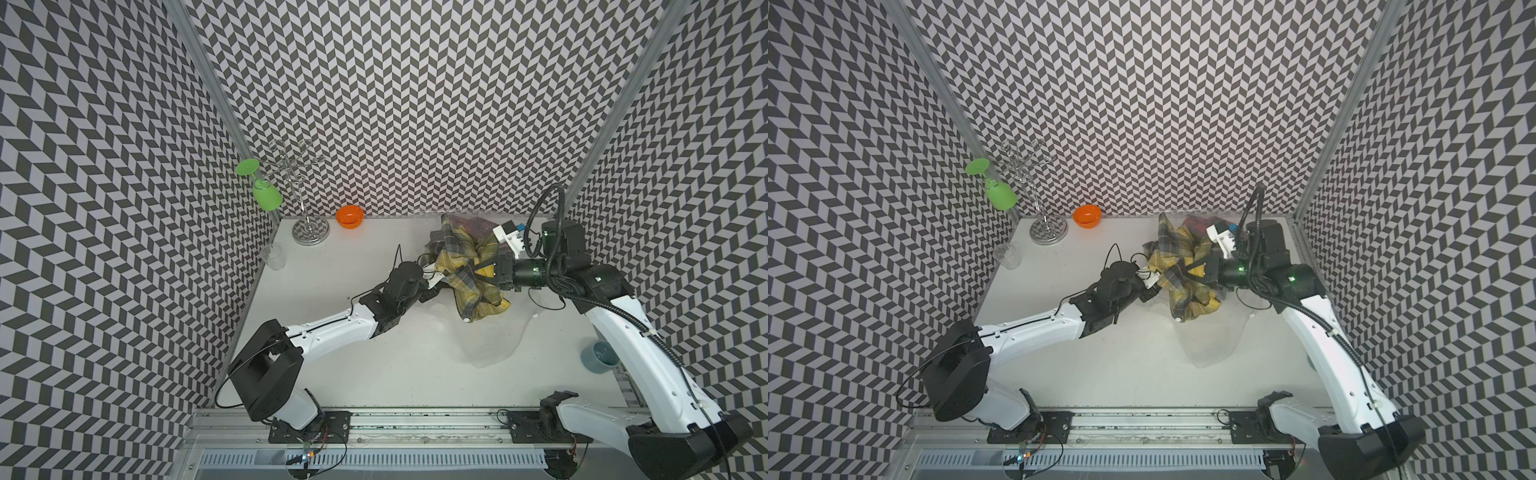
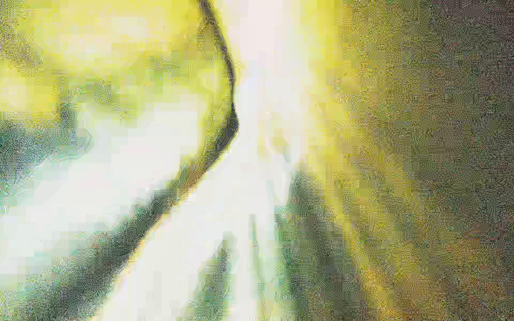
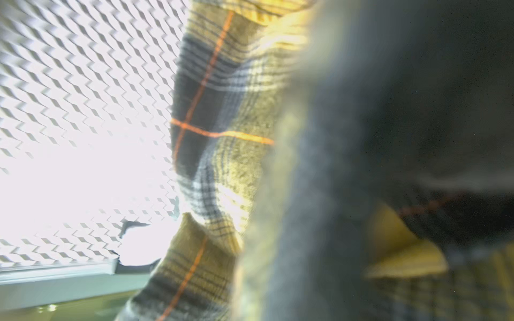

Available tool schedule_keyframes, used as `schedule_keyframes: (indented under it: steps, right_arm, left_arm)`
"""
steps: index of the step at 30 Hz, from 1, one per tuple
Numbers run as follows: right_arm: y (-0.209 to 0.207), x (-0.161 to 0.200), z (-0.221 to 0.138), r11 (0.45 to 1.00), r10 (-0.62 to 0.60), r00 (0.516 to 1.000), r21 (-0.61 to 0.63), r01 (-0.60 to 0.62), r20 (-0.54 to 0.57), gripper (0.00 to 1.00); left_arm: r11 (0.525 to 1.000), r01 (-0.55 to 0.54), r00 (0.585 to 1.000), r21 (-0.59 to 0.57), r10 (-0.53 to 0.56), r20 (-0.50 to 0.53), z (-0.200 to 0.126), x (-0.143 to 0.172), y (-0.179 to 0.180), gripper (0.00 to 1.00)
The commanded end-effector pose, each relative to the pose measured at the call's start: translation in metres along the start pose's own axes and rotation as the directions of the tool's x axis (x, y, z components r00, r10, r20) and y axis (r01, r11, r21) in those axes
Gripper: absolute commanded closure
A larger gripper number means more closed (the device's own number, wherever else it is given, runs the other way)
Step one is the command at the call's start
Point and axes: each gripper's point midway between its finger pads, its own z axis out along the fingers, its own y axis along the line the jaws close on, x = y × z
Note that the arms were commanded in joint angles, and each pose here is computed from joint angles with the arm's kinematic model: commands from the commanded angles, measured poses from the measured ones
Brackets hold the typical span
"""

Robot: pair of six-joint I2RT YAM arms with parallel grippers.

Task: Place the folded shirt into the vacuum bag
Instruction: Place the shirt in the vacuum bag.

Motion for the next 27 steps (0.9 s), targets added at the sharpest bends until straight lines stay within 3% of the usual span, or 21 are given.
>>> schedule_keyframes:
  steps: [1,4,7,12,15,20,23,27]
  right_arm:
    - [0.054,-0.017,-0.020,0.972,-0.145,0.985,-0.171,0.160,0.097,1.00]
    - [0.041,-0.020,-0.022,0.983,-0.111,0.988,-0.135,0.125,0.107,1.00]
    - [0.019,-0.036,-0.031,0.994,-0.111,0.977,0.004,0.112,0.183,1.00]
    - [0.035,-0.047,-0.054,0.982,-0.174,0.956,0.113,0.151,0.235,1.00]
    - [0.037,-0.026,-0.050,0.969,-0.194,0.968,0.182,0.164,0.161,1.00]
    - [0.015,0.056,-0.003,0.944,-0.183,0.977,0.257,0.206,-0.110,1.00]
    - [0.014,0.075,-0.002,0.936,-0.183,0.971,0.274,0.220,-0.156,1.00]
    - [-0.007,0.071,-0.001,0.919,-0.171,0.980,0.341,0.197,-0.104,1.00]
  left_arm:
    - [1.000,0.003,1.000,0.004,-0.003,0.029,-0.001,-0.011,0.004,1.00]
    - [1.000,0.015,0.999,0.006,-0.015,0.033,-0.001,-0.014,0.005,1.00]
    - [1.000,0.027,0.999,0.006,-0.028,0.017,-0.001,-0.012,0.009,1.00]
    - [0.982,0.184,0.983,0.040,-0.183,-0.017,0.003,-0.016,0.033,1.00]
    - [0.943,0.315,0.949,0.104,-0.314,-0.030,0.008,-0.025,0.046,1.00]
    - [0.836,0.502,0.864,0.223,-0.495,-0.091,0.030,-0.036,0.053,1.00]
    - [0.802,0.547,0.837,0.238,-0.533,-0.128,0.046,-0.039,0.066,1.00]
    - [0.799,0.542,0.839,0.262,-0.531,-0.118,0.048,-0.047,0.068,1.00]
